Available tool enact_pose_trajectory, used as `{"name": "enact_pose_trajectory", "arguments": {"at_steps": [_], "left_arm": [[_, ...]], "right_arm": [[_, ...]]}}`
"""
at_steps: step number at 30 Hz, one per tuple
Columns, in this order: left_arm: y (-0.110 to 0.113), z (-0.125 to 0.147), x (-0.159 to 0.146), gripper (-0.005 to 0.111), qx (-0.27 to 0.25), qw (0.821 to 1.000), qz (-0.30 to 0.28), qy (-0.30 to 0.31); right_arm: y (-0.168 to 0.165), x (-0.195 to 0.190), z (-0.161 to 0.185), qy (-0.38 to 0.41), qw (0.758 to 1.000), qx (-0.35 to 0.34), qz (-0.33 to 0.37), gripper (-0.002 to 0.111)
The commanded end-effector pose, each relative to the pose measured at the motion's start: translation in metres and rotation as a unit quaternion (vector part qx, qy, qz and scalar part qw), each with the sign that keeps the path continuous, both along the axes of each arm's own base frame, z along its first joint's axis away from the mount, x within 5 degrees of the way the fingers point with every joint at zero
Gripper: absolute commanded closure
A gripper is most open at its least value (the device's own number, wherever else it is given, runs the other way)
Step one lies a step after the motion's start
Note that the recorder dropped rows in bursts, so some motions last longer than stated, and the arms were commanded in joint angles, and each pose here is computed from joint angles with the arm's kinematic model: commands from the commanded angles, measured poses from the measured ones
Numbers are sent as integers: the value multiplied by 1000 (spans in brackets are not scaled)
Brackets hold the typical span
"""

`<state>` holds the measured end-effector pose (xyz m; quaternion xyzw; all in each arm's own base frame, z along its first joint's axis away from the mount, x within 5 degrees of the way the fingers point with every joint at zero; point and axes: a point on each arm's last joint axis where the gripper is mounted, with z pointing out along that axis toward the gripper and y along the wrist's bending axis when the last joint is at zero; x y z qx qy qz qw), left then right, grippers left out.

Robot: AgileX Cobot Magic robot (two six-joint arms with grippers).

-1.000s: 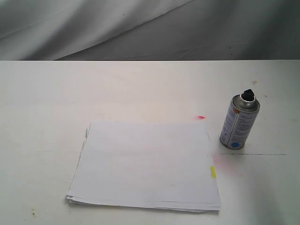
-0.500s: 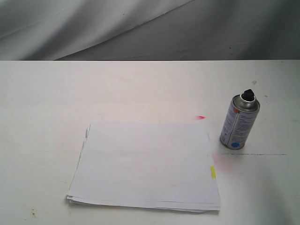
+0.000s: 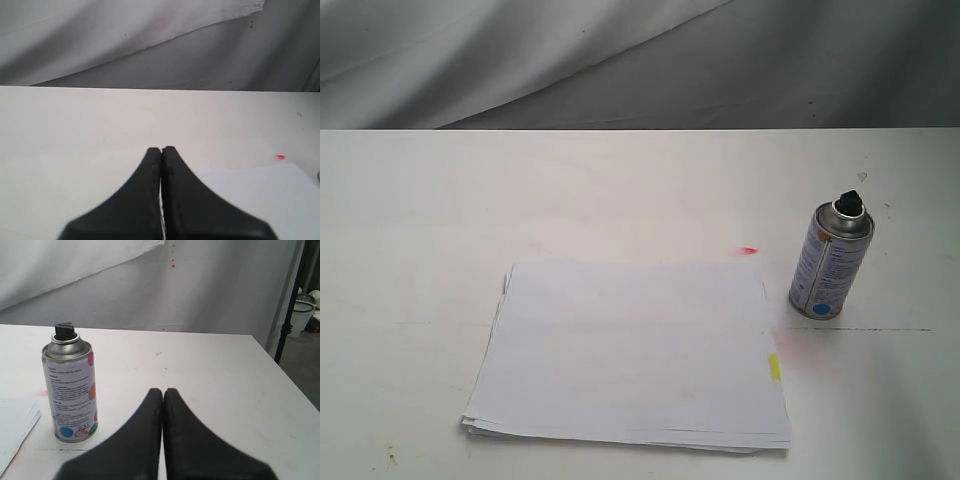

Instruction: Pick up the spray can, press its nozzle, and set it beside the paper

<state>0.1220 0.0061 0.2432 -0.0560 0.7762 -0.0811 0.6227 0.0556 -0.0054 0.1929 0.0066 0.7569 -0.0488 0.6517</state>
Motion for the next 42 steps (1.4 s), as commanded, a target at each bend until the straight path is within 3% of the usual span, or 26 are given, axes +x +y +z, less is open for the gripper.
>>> {"name": "enact_pose_trajectory", "arguments": {"at_steps": [1,7,15,20,23,29,34,39,42], "left_arm": [[0,0,-1,107,-3,1000,3,-2],[-3,9,-13,107,18,999,15,-38],[-10,24,-49,107,47,986,29,-156],[-9,22,-61,107,46,980,49,-188],[-10,17,-61,107,62,984,45,-161],[-5,7,-61,107,38,991,71,-105],[0,1,-61,107,80,989,94,-76],[6,-22,-60,107,109,987,112,-34],[7,-41,-59,107,94,988,120,-13]], "right_arm": [[0,0,0,-5,1000,3,-3,108],[0,0,0,-5,1000,3,-3,108],[0,0,0,-5,1000,3,-3,108],[0,0,0,-5,1000,3,-3,108],[0,0,0,-5,1000,3,-3,108],[0,0,0,-5,1000,3,-3,108],[0,0,0,-5,1000,3,-3,108],[0,0,0,-5,1000,3,-3,108],[0,0,0,-5,1000,3,-3,108]]}}
